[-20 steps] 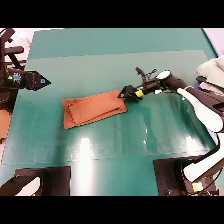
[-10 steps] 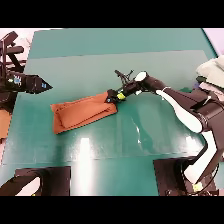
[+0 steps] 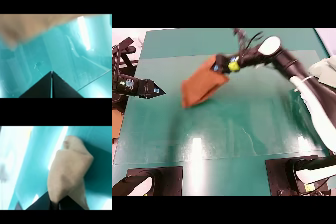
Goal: Fold the shirts.
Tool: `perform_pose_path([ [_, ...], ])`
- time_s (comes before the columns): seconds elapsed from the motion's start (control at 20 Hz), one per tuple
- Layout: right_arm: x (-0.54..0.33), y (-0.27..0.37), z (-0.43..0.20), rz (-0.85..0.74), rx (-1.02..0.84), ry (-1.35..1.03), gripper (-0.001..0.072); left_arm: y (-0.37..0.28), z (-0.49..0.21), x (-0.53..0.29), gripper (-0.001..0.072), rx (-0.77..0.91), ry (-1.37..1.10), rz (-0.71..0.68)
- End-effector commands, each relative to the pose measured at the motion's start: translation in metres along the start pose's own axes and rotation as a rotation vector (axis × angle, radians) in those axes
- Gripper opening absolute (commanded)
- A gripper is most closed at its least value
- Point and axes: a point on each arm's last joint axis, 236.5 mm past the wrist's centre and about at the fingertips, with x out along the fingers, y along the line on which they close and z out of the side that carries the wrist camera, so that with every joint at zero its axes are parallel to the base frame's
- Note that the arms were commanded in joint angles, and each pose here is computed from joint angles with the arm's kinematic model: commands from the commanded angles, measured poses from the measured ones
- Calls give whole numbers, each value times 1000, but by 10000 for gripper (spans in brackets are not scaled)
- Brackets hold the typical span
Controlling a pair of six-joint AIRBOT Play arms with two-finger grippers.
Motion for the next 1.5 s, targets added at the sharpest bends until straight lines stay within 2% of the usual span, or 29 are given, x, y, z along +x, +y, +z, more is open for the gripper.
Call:
perform_pose_path([
  [0.0,-81,24,68,-40,-4,-207,17,-1,-1,0,25,-3,6,-5],
  [0.2,-217,10,156,-85,79,-524,17,-1,-3,0,25,-4,13,-6],
  [0.35,-342,-38,188,-173,204,-782,17,-2,-6,0,25,-4,26,-8],
  [0.55,-513,-128,142,-423,458,-1090,17,-2,-7,-1,25,-4,29,-8],
  [0.75,-652,-163,49,-716,581,-1297,16,-2,-6,0,25,-4,26,-8],
  [0.85,-679,-172,9,-789,635,-1289,17,-2,-6,0,25,-4,26,-8],
  [0.95,-674,-189,-26,-832,707,-1166,17,-2,-5,0,25,-4,21,-8],
  [1.1,-636,-207,-62,-802,826,-929,18,-2,-5,0,25,-4,23,-8],
  [1.25,-621,-201,-78,-807,873,-852,17,-3,-6,0,25,-5,26,-13],
  [1.45,-642,-202,-143,-1086,1060,-792,18,-4,-7,-1,25,-5,28,-16],
])
